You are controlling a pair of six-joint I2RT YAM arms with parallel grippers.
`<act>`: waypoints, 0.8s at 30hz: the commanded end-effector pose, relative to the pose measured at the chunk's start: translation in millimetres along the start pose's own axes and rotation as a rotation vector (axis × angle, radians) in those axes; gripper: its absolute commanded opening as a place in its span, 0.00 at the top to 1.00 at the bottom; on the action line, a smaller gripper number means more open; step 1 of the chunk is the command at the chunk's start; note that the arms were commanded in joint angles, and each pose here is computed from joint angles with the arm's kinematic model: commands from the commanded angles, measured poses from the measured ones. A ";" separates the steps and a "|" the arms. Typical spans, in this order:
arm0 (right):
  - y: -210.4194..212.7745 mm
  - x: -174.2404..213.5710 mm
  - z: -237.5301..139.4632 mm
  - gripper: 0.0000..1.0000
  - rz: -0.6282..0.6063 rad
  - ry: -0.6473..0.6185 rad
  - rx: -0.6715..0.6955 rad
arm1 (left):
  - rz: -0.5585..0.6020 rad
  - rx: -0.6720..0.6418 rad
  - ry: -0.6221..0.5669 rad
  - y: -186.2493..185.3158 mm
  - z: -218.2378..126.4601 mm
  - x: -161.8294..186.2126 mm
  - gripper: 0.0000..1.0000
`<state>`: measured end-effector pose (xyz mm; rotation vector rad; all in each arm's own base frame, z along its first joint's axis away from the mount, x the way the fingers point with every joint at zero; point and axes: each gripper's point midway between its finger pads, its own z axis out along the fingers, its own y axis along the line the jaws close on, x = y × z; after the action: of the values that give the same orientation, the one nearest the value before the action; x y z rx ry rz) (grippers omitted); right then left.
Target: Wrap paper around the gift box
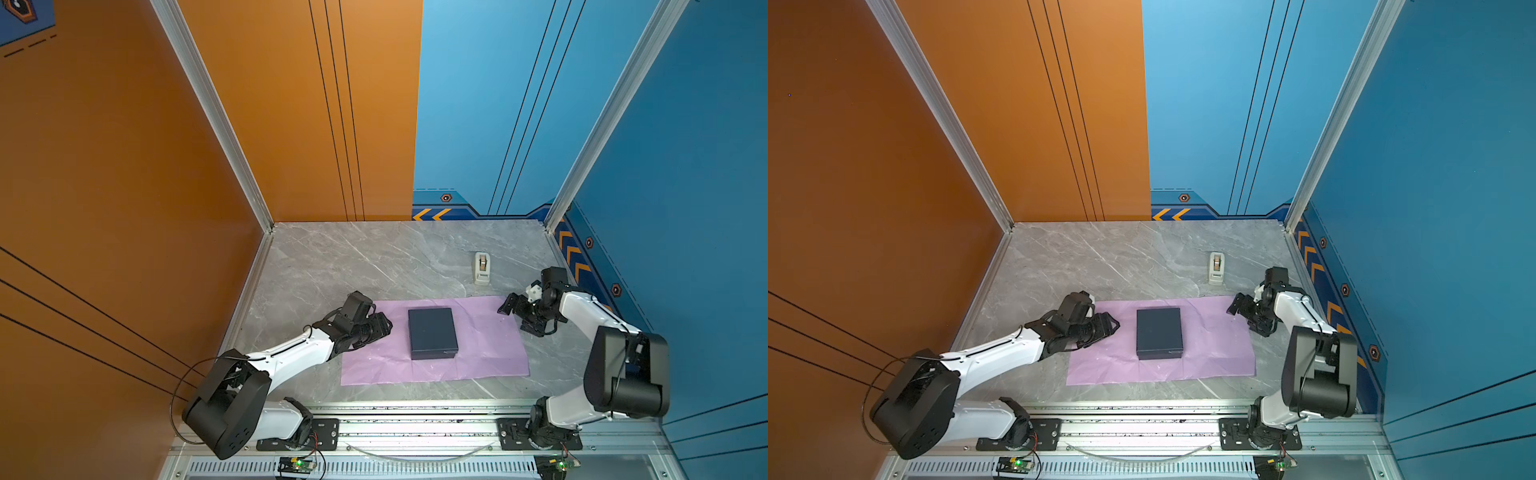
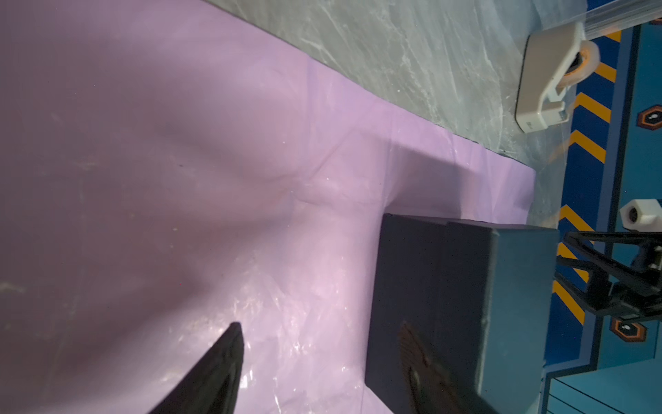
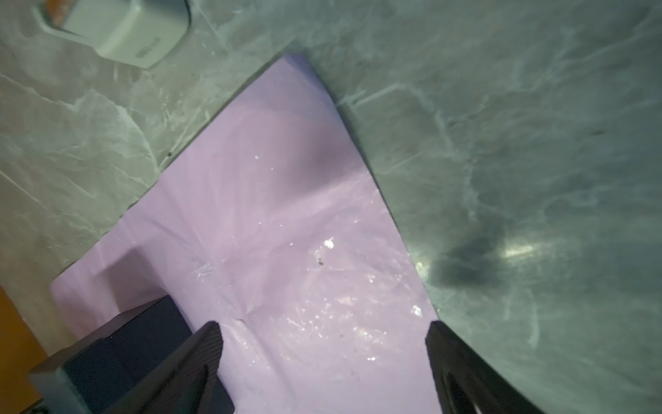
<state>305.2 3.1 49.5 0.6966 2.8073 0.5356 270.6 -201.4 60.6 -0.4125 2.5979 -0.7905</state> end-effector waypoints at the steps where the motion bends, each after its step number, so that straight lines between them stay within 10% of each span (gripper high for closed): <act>1: -6.9 -5.1 4.7 0.09 -0.057 0.031 0.048 | 0.004 -0.041 0.002 16.2 7.0 0.9 0.30; 24: 57.4 15.6 30.8 0.16 -0.134 0.223 -0.324 | -0.037 -0.194 0.033 75.0 28.7 -8.1 0.33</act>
<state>328.2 49.1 40.9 0.4480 2.8539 0.9190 301.7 -182.1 37.6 -0.4592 2.5694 -0.7578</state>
